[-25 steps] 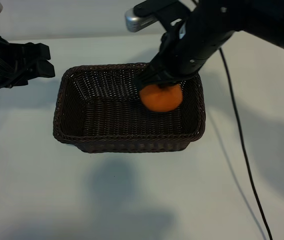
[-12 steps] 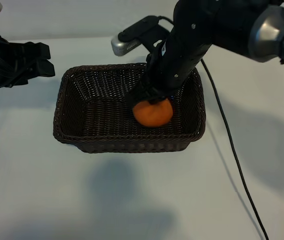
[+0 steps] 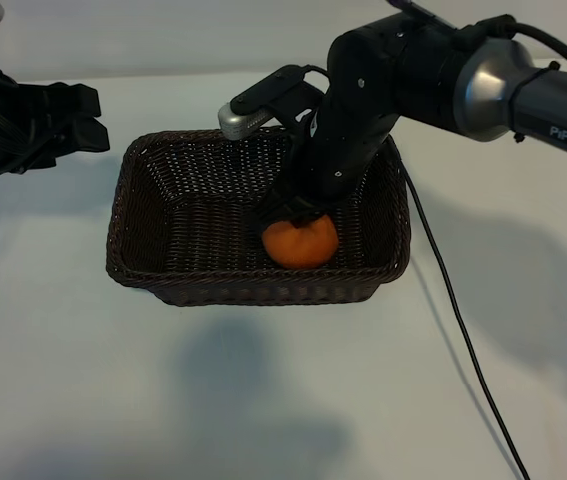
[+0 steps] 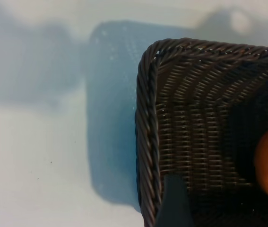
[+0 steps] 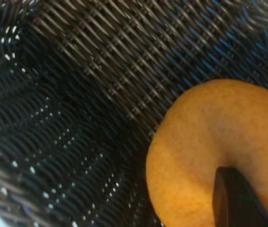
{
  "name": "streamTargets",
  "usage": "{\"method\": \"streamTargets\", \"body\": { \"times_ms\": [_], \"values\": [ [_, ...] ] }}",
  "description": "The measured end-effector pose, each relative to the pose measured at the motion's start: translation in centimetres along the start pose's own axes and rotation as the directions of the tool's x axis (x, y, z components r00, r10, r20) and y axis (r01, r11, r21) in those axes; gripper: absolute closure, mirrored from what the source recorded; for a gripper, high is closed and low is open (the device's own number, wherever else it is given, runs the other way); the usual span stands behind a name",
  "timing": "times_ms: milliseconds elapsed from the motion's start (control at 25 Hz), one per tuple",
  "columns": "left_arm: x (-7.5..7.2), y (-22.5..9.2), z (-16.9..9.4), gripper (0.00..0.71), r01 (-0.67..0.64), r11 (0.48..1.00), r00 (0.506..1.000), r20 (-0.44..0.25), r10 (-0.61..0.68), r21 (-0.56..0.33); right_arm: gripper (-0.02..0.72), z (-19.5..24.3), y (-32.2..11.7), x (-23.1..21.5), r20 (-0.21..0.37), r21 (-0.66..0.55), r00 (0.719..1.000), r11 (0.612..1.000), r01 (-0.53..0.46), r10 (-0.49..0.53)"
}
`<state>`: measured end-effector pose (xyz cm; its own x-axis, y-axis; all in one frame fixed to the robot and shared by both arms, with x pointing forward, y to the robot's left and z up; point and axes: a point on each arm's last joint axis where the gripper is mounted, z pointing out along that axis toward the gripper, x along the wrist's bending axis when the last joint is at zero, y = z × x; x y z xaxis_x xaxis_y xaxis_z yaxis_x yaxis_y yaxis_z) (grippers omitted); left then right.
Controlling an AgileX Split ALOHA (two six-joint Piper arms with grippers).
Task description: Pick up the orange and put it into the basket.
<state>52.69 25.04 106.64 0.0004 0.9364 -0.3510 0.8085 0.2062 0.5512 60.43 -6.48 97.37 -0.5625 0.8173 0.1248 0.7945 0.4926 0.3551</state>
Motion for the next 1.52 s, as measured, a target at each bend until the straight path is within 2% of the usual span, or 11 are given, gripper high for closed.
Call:
{"method": "streamTargets", "body": {
  "times_ms": [240, 360, 480, 600, 680, 800, 920, 1160, 1520],
  "values": [
    [0.0, 0.1, 0.0, 0.122, 0.000, 1.000, 1.000, 0.000, 0.000, -0.016, 0.636, 1.0, -0.1, -0.1, -0.002, 0.013, 1.000, 1.000, -0.005, 0.005],
    [0.0, 0.2, 0.0, 0.122, 0.000, 1.000, 1.000, 0.000, 0.000, -0.020, 0.588, 1.1, -0.1, -0.1, -0.002, 0.015, 1.000, 1.000, -0.005, 0.005],
    [0.0, 0.2, 0.0, 0.122, 0.000, 1.000, 1.000, 0.000, 0.000, -0.021, 0.453, 1.1, -0.1, -0.1, -0.003, 0.016, 1.000, 1.000, -0.011, 0.011],
    [0.0, 0.2, 0.0, 0.122, 0.000, 1.000, 1.000, 0.000, 0.000, -0.021, 0.235, 1.0, -0.2, -0.1, -0.006, 0.021, 1.000, 1.000, -0.013, 0.013],
    [0.0, 0.2, 0.0, 0.122, 0.000, 1.000, 1.000, 0.000, 0.000, -0.021, 0.115, 1.0, -0.3, -0.1, -0.008, 0.034, 1.000, 0.999, -0.013, 0.013],
    [0.0, 0.2, 0.0, 0.122, 0.000, 1.000, 1.000, 0.000, 0.000, -0.021, 0.018, 1.0, -0.4, 0.0, -0.010, 0.049, 1.000, 0.999, -0.013, 0.013],
    [0.0, 0.2, 0.0, 0.122, 0.000, 1.000, 1.000, 0.000, 0.000, -0.021, 0.010, 1.0, -0.5, 0.0, -0.010, 0.057, 1.000, 0.998, -0.024, 0.024],
    [0.0, 0.2, 0.0, 0.122, 0.000, 1.000, 1.000, 0.000, 0.000, -0.022, 0.068, 0.4, -0.3, 0.1, -0.016, 0.080, 0.999, 0.996, -0.035, 0.036],
    [0.0, 0.2, 0.0, 0.122, -0.001, 1.000, 1.000, -0.001, 0.001, -0.022, 0.091, -4.0, 2.3, 0.7, -0.017, 0.102, 1.000, 0.995, -0.013, 0.015]
  ]
}}
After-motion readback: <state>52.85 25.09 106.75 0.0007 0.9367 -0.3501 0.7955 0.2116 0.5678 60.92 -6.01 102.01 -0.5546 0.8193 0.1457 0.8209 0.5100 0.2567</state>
